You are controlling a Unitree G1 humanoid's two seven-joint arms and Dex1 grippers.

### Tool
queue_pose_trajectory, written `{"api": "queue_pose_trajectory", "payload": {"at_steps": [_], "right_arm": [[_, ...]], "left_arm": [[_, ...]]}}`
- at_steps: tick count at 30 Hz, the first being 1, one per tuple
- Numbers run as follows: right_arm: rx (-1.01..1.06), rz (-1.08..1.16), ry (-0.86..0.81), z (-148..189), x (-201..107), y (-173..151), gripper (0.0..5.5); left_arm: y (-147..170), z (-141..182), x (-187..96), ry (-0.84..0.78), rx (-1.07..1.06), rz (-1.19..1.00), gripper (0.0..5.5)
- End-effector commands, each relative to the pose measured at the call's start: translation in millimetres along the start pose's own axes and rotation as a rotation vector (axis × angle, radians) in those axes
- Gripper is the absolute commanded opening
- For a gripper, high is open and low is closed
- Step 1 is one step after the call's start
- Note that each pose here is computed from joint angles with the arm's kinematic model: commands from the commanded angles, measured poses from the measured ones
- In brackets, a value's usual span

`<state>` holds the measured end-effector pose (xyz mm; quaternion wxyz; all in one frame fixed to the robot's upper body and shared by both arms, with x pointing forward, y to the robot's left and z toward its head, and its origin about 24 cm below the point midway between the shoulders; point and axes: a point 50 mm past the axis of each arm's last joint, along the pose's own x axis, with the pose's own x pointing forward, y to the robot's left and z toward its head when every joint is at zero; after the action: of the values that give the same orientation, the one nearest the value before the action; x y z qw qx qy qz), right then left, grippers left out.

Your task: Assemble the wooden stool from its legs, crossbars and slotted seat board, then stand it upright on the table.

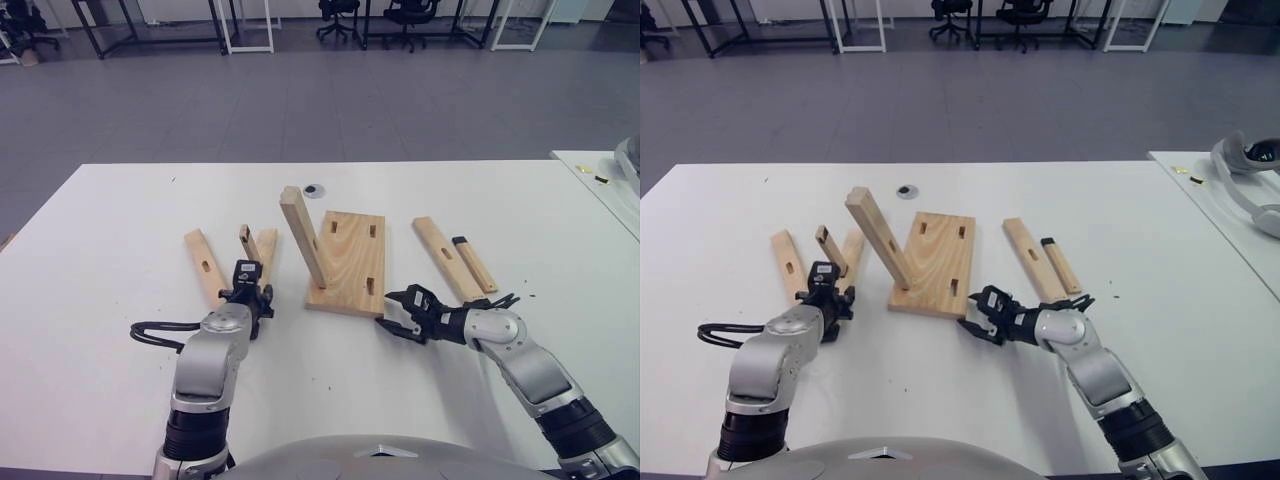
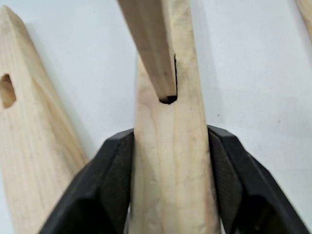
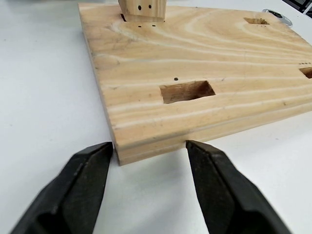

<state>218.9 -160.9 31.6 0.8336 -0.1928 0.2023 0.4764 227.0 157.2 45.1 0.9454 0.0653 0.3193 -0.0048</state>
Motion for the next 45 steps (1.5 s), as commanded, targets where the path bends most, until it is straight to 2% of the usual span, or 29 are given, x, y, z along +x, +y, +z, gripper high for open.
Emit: {"api": "queue_pose_trajectory", "payload": {"at_steps": [1,7,8,11,13,15,18,21,23,27,30,33,37,40,45], "right_arm": [[-0.015,-0.052,0.099,-14.5,-8.2,-13.3,2.84],[-0.064,-0.135,0.181,-21.9,-30.1,-49.3,2.84],[-0.071,-0.150,0.164,-18.1,-31.7,-54.6,2.84],[-0.024,-0.199,-0.024,10.3,-48.3,-69.1,2.84],[0.002,-0.278,-0.223,46.3,-67.8,-90.8,2.84],[0.043,-0.347,-0.576,114.0,-83.0,-112.4,2.84],[0.126,-0.239,-0.998,205.0,-96.0,-110.2,2.84],[0.231,-0.070,-1.193,261.9,-99.7,-96.5,2.84],[0.334,-0.003,-1.248,279.0,-103.6,-95.6,2.84],[0.489,0.021,-1.281,283.9,-113.1,-106.3,2.84],[0.523,0.020,-1.264,278.9,-117.0,-110.4,2.84],[0.467,0.036,-1.284,272.0,-127.2,-104.9,2.84],[0.336,0.067,-1.426,276.2,-151.8,-93.2,2.84],[0.361,-0.013,-1.411,272.8,-151.3,-105.7,2.84],[0.442,-0.070,-1.292,263.3,-125.0,-122.0,2.84]], "left_arm": [[2.5,23.1,1.2,-0.136,-0.030,-0.026,2.10],[8.8,63.9,-6.0,-0.344,-0.121,-0.061,2.10],[8.8,72.8,-8.5,-0.394,-0.130,-0.076,2.10],[9.0,118.7,-26.9,-0.664,-0.058,-0.168,2.10],[7.9,155.0,-44.8,-0.840,0.037,-0.241,2.10],[2.7,194.8,-64.7,-1.005,0.200,-0.312,2.10],[-7.8,232.9,-80.9,-1.143,0.395,-0.385,2.10],[-18.9,246.1,-85.1,-1.203,0.516,-0.446,2.10],[-26.6,246.7,-87.5,-1.225,0.557,-0.492,2.10],[-36.3,241.6,-91.5,-1.256,0.586,-0.552,2.10],[-37.6,241.9,-92.7,-1.274,0.579,-0.554,2.10],[-32.4,244.9,-88.3,-1.268,0.541,-0.517,2.10],[-29.7,243.2,-80.6,-1.258,0.522,-0.494,2.10],[-28.8,243.6,-79.1,-1.274,0.547,-0.475,2.10],[-33.1,245.0,-85.7,-1.321,0.554,-0.508,2.10]]}}
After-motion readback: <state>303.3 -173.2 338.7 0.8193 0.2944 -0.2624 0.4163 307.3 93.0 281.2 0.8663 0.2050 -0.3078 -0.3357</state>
